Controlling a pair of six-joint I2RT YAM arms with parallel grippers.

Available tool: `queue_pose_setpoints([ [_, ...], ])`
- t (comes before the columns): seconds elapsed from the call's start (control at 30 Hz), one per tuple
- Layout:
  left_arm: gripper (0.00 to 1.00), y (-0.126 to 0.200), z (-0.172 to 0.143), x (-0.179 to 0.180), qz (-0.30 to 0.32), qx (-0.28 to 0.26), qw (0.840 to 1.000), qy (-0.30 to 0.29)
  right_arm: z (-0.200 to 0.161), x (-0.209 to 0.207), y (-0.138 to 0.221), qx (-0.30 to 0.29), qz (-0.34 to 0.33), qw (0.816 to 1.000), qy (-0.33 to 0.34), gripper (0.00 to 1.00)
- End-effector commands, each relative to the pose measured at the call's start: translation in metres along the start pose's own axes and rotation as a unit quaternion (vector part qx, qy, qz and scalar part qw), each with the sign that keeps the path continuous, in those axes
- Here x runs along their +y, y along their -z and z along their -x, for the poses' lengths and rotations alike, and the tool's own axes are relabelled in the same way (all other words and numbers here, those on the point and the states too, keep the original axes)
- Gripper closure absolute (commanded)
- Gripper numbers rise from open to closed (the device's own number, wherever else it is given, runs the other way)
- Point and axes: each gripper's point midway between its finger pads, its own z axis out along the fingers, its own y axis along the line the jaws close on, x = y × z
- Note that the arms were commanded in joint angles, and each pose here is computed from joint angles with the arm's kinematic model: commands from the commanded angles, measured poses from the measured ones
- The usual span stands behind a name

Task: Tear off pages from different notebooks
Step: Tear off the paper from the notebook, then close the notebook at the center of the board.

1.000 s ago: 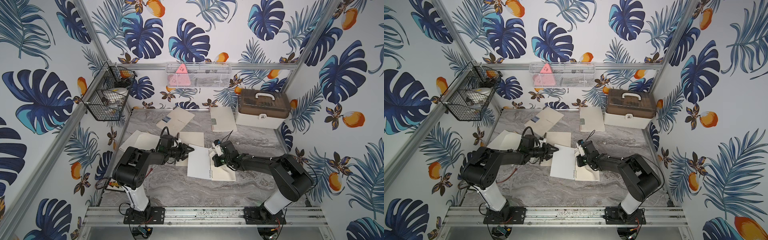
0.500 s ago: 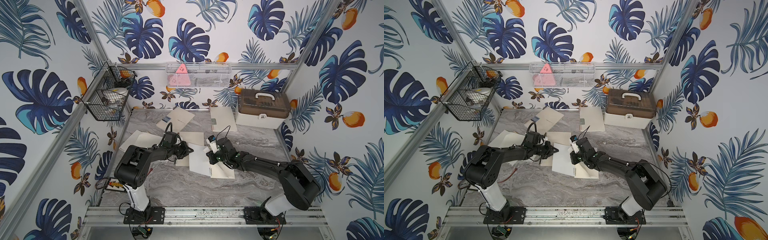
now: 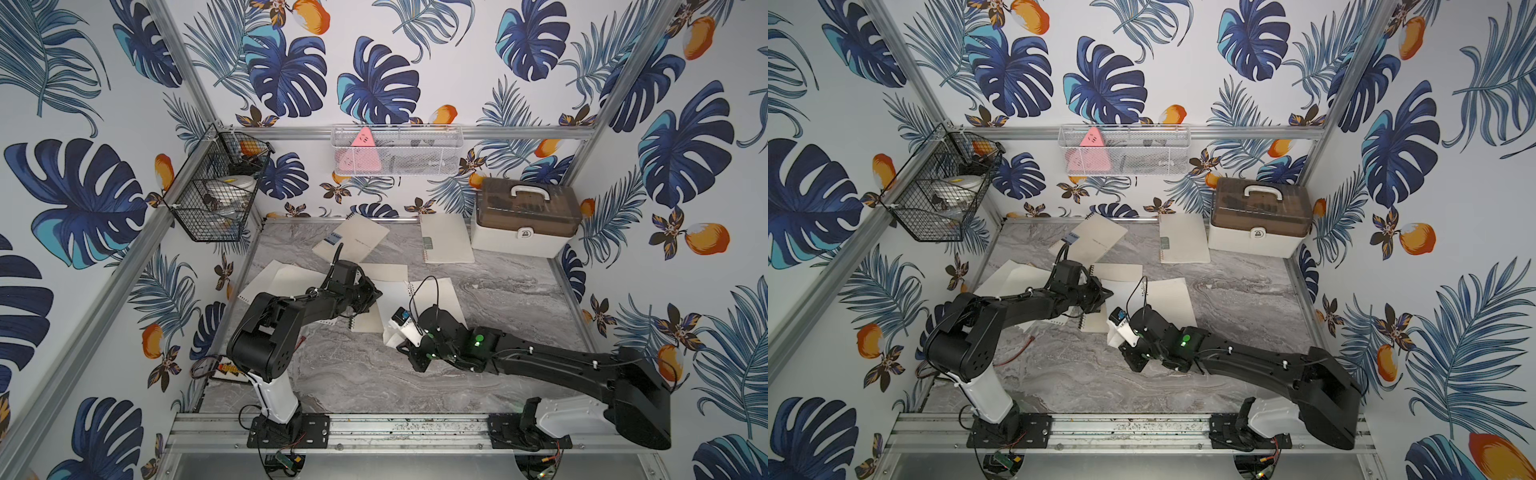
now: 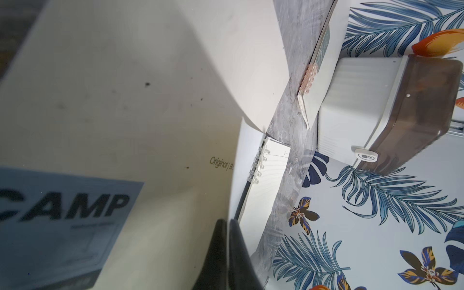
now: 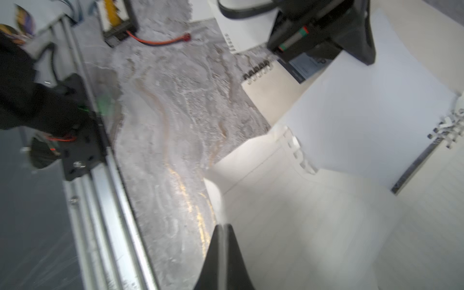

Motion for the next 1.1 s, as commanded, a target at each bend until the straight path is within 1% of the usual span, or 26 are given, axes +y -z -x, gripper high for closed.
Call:
queue_pose_setpoints([
  [0.0,1.0,0.0,0.009,-0.002,0.01,-0.023,1.0,-0.004,0.004,0.026,0.034,-0.021,0.062,0.998,-0.012,1.0],
  [0.07,1.0,-0.001,0.009,-0.001,0.015,-0.022,1.0,-0.009,0.017,0.03,0.057,-0.061,0.066,0.996,-0.008,1.0],
  [0.1,1.0,-0.002,0.009,-0.003,0.013,-0.021,1.0,-0.013,0.023,0.027,0.066,-0.084,0.056,0.995,-0.006,1.0],
  [0.13,1.0,-0.002,0.008,-0.004,0.014,-0.019,1.0,-0.018,0.027,0.019,0.072,-0.105,0.033,0.994,-0.005,1.0],
  [0.2,1.0,-0.002,0.006,-0.009,0.016,-0.016,0.999,-0.033,0.03,-0.01,0.073,-0.116,-0.035,0.992,-0.017,1.0],
  [0.27,1.0,0.0,0.003,-0.017,0.027,-0.015,0.998,-0.055,0.03,-0.048,0.07,-0.105,-0.103,0.988,-0.051,1.0],
  [0.3,1.0,0.002,0.001,-0.024,0.032,-0.019,0.997,-0.071,0.027,-0.071,0.068,-0.095,-0.129,0.984,-0.082,1.0],
  [0.37,0.94,0.004,-0.005,-0.038,0.044,-0.026,0.994,-0.1,0.023,-0.11,0.068,-0.091,-0.151,0.973,-0.147,1.0],
  [0.43,0.92,0.005,-0.013,-0.055,0.052,-0.032,0.99,-0.129,0.015,-0.145,0.072,-0.089,-0.182,0.958,-0.205,1.0],
  [0.47,0.89,0.004,-0.017,-0.063,0.054,-0.036,0.988,-0.14,0.011,-0.157,0.074,-0.089,-0.195,0.951,-0.223,1.0],
  [0.5,0.83,0.003,-0.022,-0.072,0.057,-0.039,0.986,-0.153,0.004,-0.17,0.075,-0.08,-0.215,0.942,-0.243,1.0],
  [0.53,0.74,0.0,-0.029,-0.081,0.059,-0.04,0.984,-0.165,-0.002,-0.176,0.075,-0.069,-0.229,0.937,-0.253,1.0],
  [0.63,0.64,-0.012,-0.05,-0.106,0.055,-0.036,0.979,-0.194,-0.021,-0.203,0.093,-0.045,-0.287,0.908,-0.3,1.0],
  [0.67,0.59,-0.017,-0.058,-0.111,0.055,-0.032,0.977,-0.202,-0.025,-0.207,0.1,-0.043,-0.299,0.902,-0.308,1.0],
  [0.73,0.48,-0.03,-0.073,-0.122,0.054,-0.021,0.975,-0.215,-0.031,-0.216,0.119,-0.049,-0.326,0.886,-0.327,1.0],
  [0.77,0.45,-0.036,-0.08,-0.126,0.053,-0.016,0.974,-0.219,-0.033,-0.219,0.128,-0.055,-0.333,0.881,-0.333,1.0],
  [0.8,0.39,-0.044,-0.088,-0.132,0.047,-0.011,0.973,-0.224,-0.035,-0.221,0.139,-0.061,-0.341,0.874,-0.341,1.0],
  [0.87,0.2,-0.059,-0.103,-0.136,0.043,0.004,0.972,-0.232,-0.039,-0.225,0.156,-0.073,-0.352,0.864,-0.353,1.0],
  [0.9,0.08,-0.067,-0.111,-0.141,0.037,0.012,0.97,-0.239,-0.04,-0.226,0.163,-0.08,-0.355,0.86,-0.358,1.0],
  [0.93,0.01,-0.075,-0.119,-0.144,0.031,0.021,0.969,-0.246,-0.041,-0.226,0.169,-0.084,-0.355,0.858,-0.362,1.0],
  [1.0,0.01,-0.084,-0.129,-0.152,0.017,0.035,0.964,-0.264,-0.042,-0.225,0.175,-0.091,-0.35,0.857,-0.367,1.0],
  [1.07,0.01,-0.086,-0.131,-0.16,0.007,0.039,0.958,-0.284,-0.042,-0.223,0.173,-0.094,-0.338,0.861,-0.37,1.0],
])
